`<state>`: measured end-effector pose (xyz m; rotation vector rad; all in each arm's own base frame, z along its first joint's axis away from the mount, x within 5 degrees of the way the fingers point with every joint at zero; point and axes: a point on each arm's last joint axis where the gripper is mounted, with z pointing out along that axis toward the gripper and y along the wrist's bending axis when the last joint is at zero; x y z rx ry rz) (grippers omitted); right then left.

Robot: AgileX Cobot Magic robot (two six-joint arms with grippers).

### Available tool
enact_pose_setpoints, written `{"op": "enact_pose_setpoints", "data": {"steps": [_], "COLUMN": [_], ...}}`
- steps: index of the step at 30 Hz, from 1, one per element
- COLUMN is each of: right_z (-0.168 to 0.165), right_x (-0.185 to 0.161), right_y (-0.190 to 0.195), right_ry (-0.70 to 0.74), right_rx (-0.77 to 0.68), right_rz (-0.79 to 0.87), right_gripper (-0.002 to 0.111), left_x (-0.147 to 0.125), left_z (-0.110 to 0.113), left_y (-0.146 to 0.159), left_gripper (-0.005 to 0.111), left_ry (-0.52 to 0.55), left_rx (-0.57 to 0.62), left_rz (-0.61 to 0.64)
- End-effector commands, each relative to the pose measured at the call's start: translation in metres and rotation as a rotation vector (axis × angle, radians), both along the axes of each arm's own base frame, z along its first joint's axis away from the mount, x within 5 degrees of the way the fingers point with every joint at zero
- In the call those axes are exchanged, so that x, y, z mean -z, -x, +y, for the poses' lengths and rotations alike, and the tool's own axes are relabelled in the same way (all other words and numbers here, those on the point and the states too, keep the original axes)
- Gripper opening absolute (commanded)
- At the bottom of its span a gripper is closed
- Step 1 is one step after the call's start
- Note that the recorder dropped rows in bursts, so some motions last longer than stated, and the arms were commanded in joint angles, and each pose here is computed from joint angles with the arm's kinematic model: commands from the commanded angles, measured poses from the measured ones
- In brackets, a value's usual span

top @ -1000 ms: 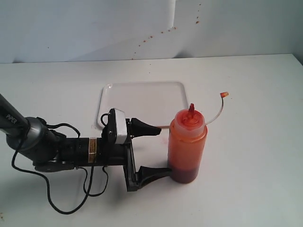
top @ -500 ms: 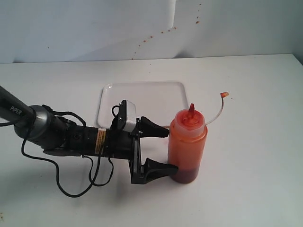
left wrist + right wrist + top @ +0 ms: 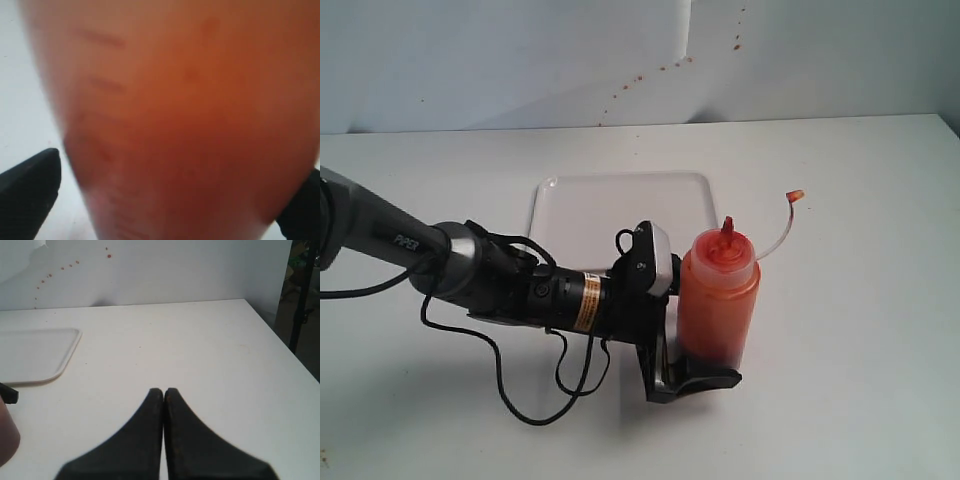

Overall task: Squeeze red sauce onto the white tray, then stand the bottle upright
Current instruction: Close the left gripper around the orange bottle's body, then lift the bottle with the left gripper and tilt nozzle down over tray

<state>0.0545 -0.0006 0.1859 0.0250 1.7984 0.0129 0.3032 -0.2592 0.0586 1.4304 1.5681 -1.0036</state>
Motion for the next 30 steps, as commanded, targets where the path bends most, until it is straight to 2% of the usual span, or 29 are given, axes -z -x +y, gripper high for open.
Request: {"op": "enact_pose_setpoints", "data": {"steps": [1, 9, 19, 21, 22, 24, 29, 30], "right_z": [0.000, 0.000, 0.000, 0.000, 0.000, 0.000, 0.000, 0.000], "right_x": [0.000, 0.000, 0.000, 0.000, 0.000, 0.000, 0.000, 0.000], "right_y": [0.000, 0.000, 0.000, 0.000, 0.000, 0.000, 0.000, 0.000], "right_ry": [-0.003, -0.003, -0.003, -0.003, -0.003, -0.003, -0.003, -0.003], "right_rx": [0.006, 0.006, 0.006, 0.006, 0.006, 0.006, 0.006, 0.006], "right_rz": [-0.015, -0.015, -0.015, -0.015, -0.015, -0.015, -0.015, -0.015], "right_gripper": [0.000, 0.000, 0.000, 0.000, 0.000, 0.000, 0.000, 0.000], "left_x": [0.002, 0.000, -0.001, -0.001, -0.001, -0.002, -0.001, -0.001], "left_z": [-0.005, -0.005, -0.010, -0.013, -0.015, -0.017, -0.016, -0.016], "left_y": [-0.002, -0.006, -0.002, 0.000, 0.002, 0.002, 0.001, 0.001], "left_gripper": [0.104, 0.104, 0.104, 0.100, 0.096, 0.079, 0.004, 0.001], "left_ry": [0.006, 0.029, 0.036, 0.040, 0.040, 0.037, 0.036, 0.036], "left_rx": [0.000, -0.046, -0.047, -0.040, -0.032, -0.028, -0.034, -0.029], "left_rz": [-0.031, -0.020, 0.005, -0.010, -0.017, -0.026, -0.018, -0.025]}}
